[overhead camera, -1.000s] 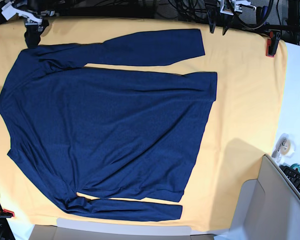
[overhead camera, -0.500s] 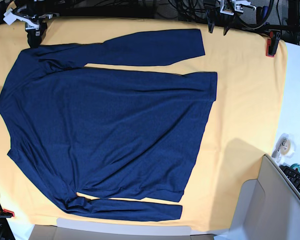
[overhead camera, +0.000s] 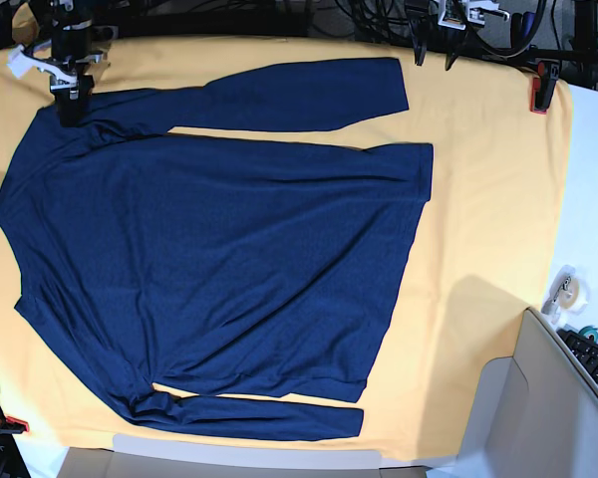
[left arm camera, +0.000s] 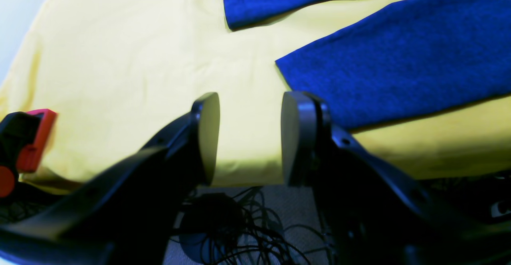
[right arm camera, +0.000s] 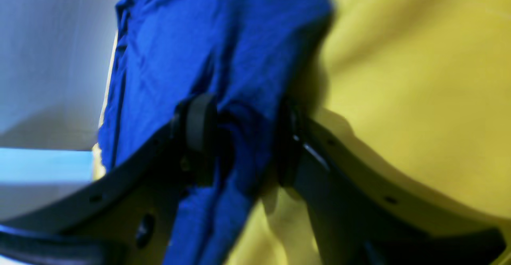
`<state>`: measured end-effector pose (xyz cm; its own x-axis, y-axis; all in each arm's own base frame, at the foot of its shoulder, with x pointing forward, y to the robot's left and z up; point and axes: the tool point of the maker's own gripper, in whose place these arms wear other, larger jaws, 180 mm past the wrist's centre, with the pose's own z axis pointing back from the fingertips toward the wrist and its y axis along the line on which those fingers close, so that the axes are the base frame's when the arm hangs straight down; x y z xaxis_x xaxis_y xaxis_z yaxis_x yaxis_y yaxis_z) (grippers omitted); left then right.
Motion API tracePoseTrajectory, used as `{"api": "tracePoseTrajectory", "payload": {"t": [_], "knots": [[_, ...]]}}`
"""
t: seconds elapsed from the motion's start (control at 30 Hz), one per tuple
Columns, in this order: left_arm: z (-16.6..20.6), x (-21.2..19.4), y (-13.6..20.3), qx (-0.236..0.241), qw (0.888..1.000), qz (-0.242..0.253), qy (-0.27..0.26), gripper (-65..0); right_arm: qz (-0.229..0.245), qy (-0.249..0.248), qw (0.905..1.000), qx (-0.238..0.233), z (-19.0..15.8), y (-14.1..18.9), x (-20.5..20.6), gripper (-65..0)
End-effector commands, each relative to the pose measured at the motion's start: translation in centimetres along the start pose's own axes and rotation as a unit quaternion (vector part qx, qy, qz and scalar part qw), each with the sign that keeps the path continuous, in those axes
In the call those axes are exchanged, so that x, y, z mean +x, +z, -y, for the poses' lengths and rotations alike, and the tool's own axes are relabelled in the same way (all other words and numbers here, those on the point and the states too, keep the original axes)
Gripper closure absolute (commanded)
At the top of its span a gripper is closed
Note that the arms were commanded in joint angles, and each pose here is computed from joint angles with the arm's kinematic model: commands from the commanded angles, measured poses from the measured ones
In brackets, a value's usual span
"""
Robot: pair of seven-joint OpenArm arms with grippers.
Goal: Fold the T-shirt properly
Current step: 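Lower the right gripper onto the shirt's shoulder by the collar and grasp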
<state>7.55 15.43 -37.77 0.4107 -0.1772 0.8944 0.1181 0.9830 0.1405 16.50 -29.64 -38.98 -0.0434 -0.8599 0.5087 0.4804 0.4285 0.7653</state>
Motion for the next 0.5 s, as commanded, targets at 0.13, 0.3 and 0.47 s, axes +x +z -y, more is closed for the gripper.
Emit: {"api": "tracePoseTrajectory", "payload": {"t": [0.13,0.3,0.47], "knots": [[-0.1,0.7,0.4,0.003,1.000,0.013,0.002,-25.2,-0.028,0.003,0.9995,-0.015,1.1,-1.1,-0.7,-15.0],[0.0,0.8,0.6,0.001,1.000,0.013,0.003,-25.3,-0.074,0.014,0.9966,-0.034,2.8,-1.6,-1.8,0.0],[1.8,3.3,-0.1,-0.020,0.999,0.022,0.026,-25.6,-0.084,0.013,0.9948,-0.055,4.4,-1.7,-2.3,0.0]]}}
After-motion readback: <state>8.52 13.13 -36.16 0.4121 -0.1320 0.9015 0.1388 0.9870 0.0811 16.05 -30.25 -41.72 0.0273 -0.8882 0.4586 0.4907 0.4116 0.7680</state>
